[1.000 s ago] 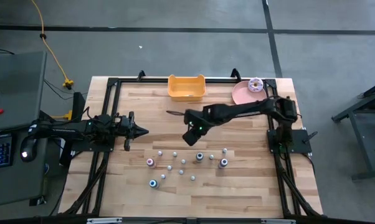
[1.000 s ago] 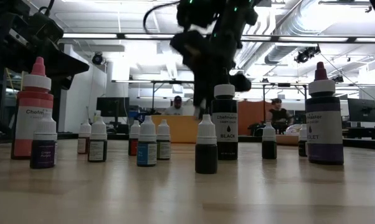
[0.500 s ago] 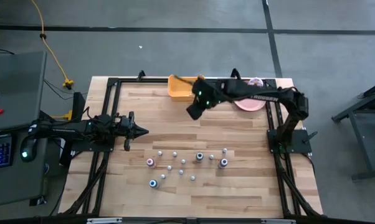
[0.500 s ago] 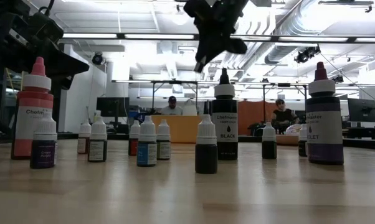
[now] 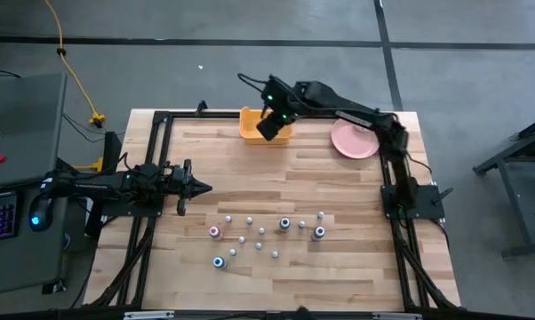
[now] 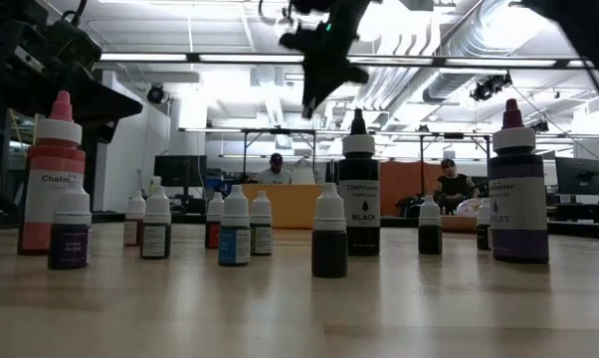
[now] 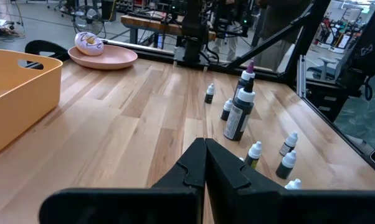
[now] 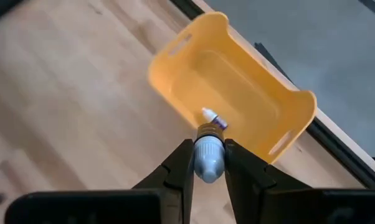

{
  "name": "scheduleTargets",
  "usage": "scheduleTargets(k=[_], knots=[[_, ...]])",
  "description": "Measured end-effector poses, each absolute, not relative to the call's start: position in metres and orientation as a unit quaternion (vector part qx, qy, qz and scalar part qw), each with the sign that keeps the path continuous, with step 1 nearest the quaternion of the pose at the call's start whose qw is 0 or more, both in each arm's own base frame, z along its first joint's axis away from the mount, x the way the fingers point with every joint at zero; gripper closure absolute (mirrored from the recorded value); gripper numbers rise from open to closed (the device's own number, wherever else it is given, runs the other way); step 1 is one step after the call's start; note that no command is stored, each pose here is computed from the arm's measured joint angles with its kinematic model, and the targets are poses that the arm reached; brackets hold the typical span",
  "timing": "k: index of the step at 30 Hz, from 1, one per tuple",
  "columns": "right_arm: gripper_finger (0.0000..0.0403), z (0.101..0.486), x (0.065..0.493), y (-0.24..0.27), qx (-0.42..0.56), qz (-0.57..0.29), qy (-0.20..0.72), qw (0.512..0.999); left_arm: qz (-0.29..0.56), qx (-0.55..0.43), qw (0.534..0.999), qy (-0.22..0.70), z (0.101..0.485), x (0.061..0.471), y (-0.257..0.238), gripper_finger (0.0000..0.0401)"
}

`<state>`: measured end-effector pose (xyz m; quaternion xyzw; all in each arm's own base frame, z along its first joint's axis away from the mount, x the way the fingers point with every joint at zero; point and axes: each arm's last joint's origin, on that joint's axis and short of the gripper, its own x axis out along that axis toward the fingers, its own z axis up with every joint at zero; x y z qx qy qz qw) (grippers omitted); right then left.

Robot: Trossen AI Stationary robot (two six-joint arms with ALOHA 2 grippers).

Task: Pick & Place food coloring
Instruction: Put the small brown food coloring bottle into the yellow bin

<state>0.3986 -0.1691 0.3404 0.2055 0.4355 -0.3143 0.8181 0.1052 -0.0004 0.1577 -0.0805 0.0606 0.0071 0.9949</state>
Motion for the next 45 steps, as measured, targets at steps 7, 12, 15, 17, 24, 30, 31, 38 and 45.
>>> scheduleTargets(k=[7, 12, 15, 17, 24, 30, 31, 38, 45], knots=[[0.0336, 0.287, 0.424, -0.207, 0.234, -0.305, 0.474, 0.792, 0.007, -0.08, 0.995, 0.061, 0.158, 0.105, 0.0, 0.04], [0.0332, 0.248, 0.43, -0.222, 0.251, -0.305, 0.51, 0.764, 0.007, -0.08, 0.995, 0.061, 0.158, 0.105, 0.0, 0.04], [0.0335, 0.231, 0.43, -0.231, 0.257, -0.311, 0.525, 0.749, 0.007, -0.08, 0.995, 0.061, 0.158, 0.105, 0.0, 0.04], [0.0336, 0.226, 0.429, -0.235, 0.26, -0.314, 0.527, 0.745, 0.007, -0.08, 0.995, 0.061, 0.158, 0.105, 0.0, 0.04], [0.0329, 0.22, 0.421, -0.249, 0.277, -0.331, 0.529, 0.73, 0.007, -0.08, 0.995, 0.061, 0.158, 0.105, 0.0, 0.04], [0.0332, 0.213, 0.414, -0.257, 0.289, -0.333, 0.547, 0.711, 0.007, -0.081, 0.995, 0.061, 0.158, 0.105, 0.0, 0.04], [0.0332, 0.213, 0.413, -0.258, 0.292, -0.333, 0.545, 0.712, 0.007, -0.08, 0.995, 0.061, 0.158, 0.105, 0.0, 0.04], [0.033, 0.212, 0.415, -0.261, 0.309, -0.317, 0.533, 0.721, 0.008, -0.08, 0.995, 0.061, 0.158, 0.105, 0.0, 0.04], [0.0331, 0.2, 0.419, -0.259, 0.325, -0.299, 0.542, 0.715, 0.008, -0.08, 0.995, 0.061, 0.158, 0.105, 0.0, 0.04]])
